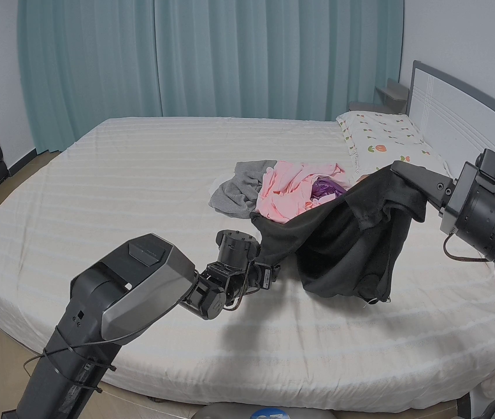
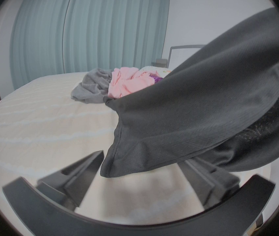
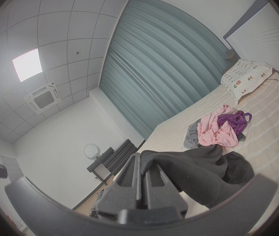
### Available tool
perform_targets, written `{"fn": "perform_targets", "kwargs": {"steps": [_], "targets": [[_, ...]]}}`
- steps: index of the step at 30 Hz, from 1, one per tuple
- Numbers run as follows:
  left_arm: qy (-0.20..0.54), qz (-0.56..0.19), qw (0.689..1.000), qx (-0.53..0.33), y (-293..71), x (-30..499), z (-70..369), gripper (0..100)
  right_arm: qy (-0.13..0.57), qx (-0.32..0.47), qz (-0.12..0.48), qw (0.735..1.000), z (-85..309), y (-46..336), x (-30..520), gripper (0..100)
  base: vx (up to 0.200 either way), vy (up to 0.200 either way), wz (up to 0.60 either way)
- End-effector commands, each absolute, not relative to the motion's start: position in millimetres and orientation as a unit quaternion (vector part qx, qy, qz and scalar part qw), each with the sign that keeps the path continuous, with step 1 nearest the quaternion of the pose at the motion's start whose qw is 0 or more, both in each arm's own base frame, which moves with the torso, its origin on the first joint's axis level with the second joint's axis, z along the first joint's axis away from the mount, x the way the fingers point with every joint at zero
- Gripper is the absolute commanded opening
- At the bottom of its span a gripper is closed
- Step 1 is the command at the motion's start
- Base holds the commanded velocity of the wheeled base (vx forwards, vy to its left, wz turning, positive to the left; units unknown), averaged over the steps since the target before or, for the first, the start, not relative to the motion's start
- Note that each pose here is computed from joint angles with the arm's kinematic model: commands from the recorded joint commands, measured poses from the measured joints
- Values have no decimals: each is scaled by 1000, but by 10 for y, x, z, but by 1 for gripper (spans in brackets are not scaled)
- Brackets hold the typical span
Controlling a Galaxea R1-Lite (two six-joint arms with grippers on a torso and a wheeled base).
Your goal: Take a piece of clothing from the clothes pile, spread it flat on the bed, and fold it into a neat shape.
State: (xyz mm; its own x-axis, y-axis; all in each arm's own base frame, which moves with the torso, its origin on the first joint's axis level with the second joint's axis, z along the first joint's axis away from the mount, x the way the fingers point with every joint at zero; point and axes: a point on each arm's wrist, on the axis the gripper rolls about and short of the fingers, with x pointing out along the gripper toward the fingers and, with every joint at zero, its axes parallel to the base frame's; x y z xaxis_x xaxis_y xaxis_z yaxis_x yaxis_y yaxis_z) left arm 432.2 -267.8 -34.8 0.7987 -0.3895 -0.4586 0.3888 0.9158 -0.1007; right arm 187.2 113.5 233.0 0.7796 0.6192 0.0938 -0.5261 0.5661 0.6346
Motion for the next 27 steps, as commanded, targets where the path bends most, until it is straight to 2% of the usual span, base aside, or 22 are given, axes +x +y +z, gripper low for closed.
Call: {"fn": "perform_targets", "kwargs": {"steps": [1,9,16,21,24,27], "targets": [[244,-203,948,0,-2714,4372,-436,0,75,334,322,883,2302,1140,1894,0,0,0,0],[226,-195,954,-16,-2713,4449,-357,0,79,332,313,886,2270,1119,1937,0,0,0,0],[222,-144,962,-75,-2300,4382,253,0,104,333,251,903,2038,984,2275,0,0,0,0],[231,-128,955,-133,-1991,3997,780,0,135,333,205,910,1797,910,2564,0,0,0,0],[236,-127,950,-159,-1863,3738,992,0,145,331,197,911,1643,951,2703,0,0,0,0],[227,-118,951,-174,-1772,3633,1145,0,125,334,200,913,1628,984,2805,0,0,0,0]]}}
